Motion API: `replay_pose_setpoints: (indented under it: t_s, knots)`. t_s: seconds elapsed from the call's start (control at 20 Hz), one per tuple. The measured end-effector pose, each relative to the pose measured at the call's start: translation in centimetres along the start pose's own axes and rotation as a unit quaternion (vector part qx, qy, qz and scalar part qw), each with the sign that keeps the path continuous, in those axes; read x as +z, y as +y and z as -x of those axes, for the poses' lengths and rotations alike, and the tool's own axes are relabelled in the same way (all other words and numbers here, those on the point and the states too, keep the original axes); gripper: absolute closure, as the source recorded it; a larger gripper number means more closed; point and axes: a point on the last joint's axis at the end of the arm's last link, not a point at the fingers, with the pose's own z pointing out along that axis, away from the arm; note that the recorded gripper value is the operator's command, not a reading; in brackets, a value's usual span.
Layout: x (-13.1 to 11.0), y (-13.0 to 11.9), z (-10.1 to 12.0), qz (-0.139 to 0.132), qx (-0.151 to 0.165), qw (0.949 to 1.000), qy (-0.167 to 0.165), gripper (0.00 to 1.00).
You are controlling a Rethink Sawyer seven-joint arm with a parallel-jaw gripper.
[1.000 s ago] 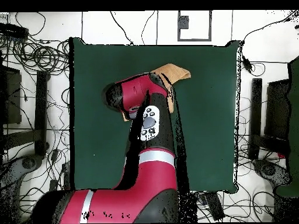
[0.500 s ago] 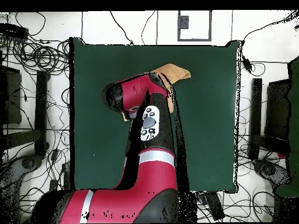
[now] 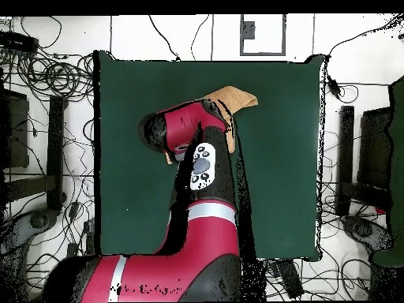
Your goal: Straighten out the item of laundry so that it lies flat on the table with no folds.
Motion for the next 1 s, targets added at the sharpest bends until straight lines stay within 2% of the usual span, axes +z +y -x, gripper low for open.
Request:
replay_pose_setpoints:
  t_s: [0.65,1.0]
  knots:
    - [2.0,0.7,-0.1,-0.013,-0.012,0.9999,-0.001,0.00]
    - [2.0,0.4,-0.6,-0.045,-0.022,0.9987,-0.003,0.00]
